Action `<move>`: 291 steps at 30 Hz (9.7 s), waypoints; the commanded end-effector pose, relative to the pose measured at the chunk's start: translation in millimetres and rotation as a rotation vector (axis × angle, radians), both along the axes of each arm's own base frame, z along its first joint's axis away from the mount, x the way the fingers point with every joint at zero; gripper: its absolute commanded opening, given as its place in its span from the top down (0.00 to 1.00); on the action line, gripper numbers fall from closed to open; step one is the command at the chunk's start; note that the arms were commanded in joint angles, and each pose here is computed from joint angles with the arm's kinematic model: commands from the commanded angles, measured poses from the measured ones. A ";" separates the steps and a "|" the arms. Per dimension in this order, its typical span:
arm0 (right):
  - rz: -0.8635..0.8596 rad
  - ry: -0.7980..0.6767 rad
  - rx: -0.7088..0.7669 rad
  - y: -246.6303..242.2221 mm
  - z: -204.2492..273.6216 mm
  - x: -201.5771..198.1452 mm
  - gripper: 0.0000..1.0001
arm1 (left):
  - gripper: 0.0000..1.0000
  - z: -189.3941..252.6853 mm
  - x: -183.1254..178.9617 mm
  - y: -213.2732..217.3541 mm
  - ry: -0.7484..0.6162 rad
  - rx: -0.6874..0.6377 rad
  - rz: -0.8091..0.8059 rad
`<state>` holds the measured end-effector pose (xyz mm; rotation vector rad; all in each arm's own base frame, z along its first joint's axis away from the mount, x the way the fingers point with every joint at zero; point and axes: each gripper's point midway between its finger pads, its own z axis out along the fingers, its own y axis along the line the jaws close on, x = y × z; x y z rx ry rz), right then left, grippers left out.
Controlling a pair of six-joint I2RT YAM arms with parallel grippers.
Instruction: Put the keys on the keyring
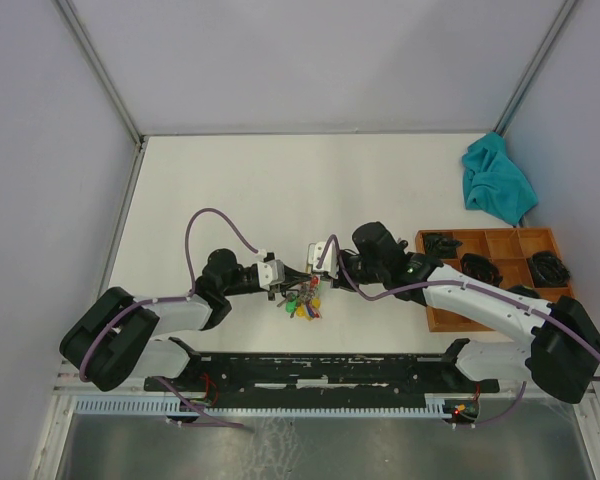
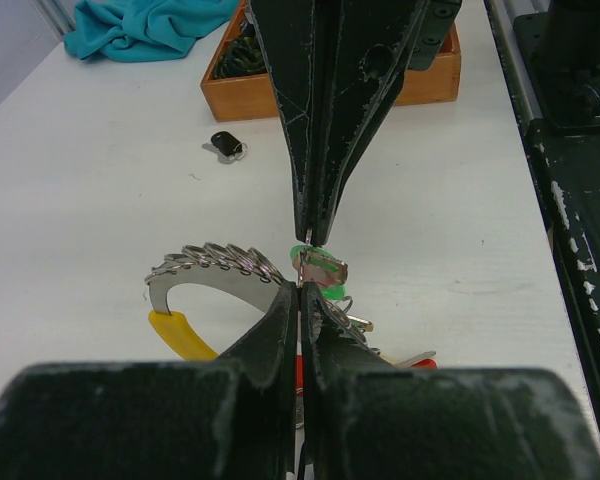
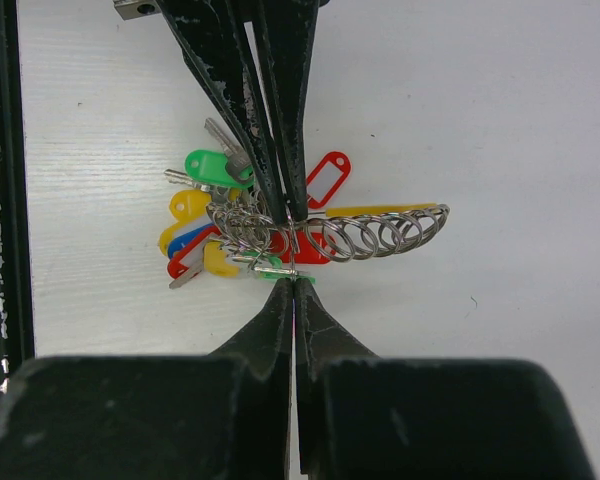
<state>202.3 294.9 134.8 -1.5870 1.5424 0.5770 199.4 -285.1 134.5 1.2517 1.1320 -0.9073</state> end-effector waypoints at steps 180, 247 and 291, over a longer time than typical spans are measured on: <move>0.085 -0.096 -0.043 19.0 14.1 -8.9 0.99 | 0.97 55.6 36.0 -6.0 0.237 -0.131 0.185; 0.136 -0.137 -0.128 10.6 49.4 -3.5 0.99 | 0.70 16.7 -7.1 -24.4 0.236 0.009 -0.173; 0.050 -0.121 -0.099 5.3 25.0 -2.1 0.99 | 0.95 53.1 25.5 -2.0 0.270 -0.271 0.148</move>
